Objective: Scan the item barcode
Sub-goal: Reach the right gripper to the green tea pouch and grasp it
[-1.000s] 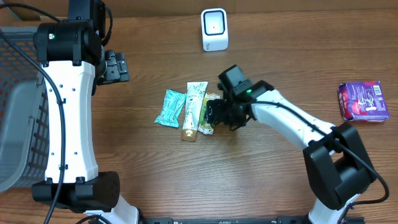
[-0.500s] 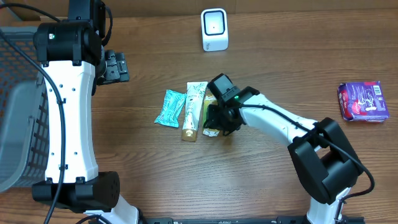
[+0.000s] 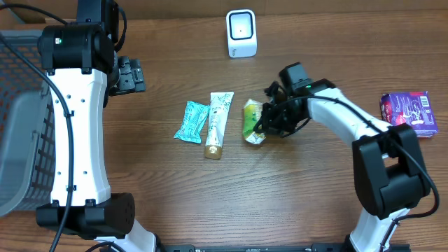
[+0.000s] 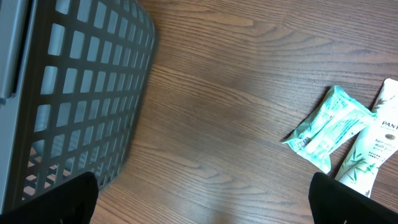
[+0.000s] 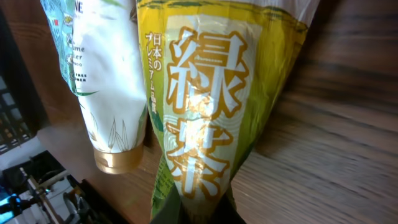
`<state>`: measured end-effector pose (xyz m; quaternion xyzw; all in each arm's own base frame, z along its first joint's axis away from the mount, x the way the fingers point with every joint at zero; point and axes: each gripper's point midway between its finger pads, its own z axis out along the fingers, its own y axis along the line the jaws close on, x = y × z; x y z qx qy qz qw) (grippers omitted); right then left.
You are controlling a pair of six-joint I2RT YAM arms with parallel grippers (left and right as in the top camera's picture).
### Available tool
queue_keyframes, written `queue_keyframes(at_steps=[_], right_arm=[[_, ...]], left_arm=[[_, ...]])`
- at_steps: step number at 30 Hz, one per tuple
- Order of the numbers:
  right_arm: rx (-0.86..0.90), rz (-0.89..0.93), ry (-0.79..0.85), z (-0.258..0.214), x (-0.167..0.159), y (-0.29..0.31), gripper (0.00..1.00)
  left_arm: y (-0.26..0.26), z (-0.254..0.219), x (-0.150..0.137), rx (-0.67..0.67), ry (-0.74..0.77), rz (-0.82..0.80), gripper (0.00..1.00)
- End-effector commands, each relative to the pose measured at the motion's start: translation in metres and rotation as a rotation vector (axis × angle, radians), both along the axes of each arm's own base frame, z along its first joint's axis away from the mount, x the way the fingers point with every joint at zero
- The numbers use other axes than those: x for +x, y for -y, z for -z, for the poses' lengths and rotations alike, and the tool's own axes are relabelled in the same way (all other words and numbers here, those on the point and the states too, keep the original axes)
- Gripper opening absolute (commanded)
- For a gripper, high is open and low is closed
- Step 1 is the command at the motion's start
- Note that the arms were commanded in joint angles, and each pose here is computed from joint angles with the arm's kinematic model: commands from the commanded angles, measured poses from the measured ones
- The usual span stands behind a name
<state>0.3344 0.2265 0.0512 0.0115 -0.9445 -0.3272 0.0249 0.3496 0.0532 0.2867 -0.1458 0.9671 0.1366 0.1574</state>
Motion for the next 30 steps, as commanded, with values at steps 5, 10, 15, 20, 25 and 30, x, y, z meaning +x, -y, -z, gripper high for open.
queue_keyframes(at_steps=[5,10,15,20,25,30], right_arm=[[0.158,-0.073,0.044,-0.028,-0.002,-0.019,0.04],[0.239,-0.117,0.023,-0.032,-0.016,-0.046,0.04],[0.26,-0.101,-0.03,-0.013,-0.024,-0.059,0.04],[0.231,-0.085,-0.06,0.005,-0.023,-0.056,0.11],[0.145,-0.026,-0.068,0.017,-0.017,-0.047,0.18],[0.019,0.012,-0.071,0.032,-0.017,-0.029,0.31]], left_arm=[[-0.001,-0.01,-0.001,0.008,0.03,0.008,0.99],[-0.001,-0.01,-0.001,0.008,0.03,0.008,1.0],[-0.001,-0.01,-0.001,0.008,0.03,0.008,0.99],[-0.001,-0.01,-0.001,0.008,0.03,0.008,1.0],[-0.001,-0.01,-0.001,0.008,0.03,0.008,1.0],[-0.001,-0.01,-0.001,0.008,0.03,0.008,1.0]])
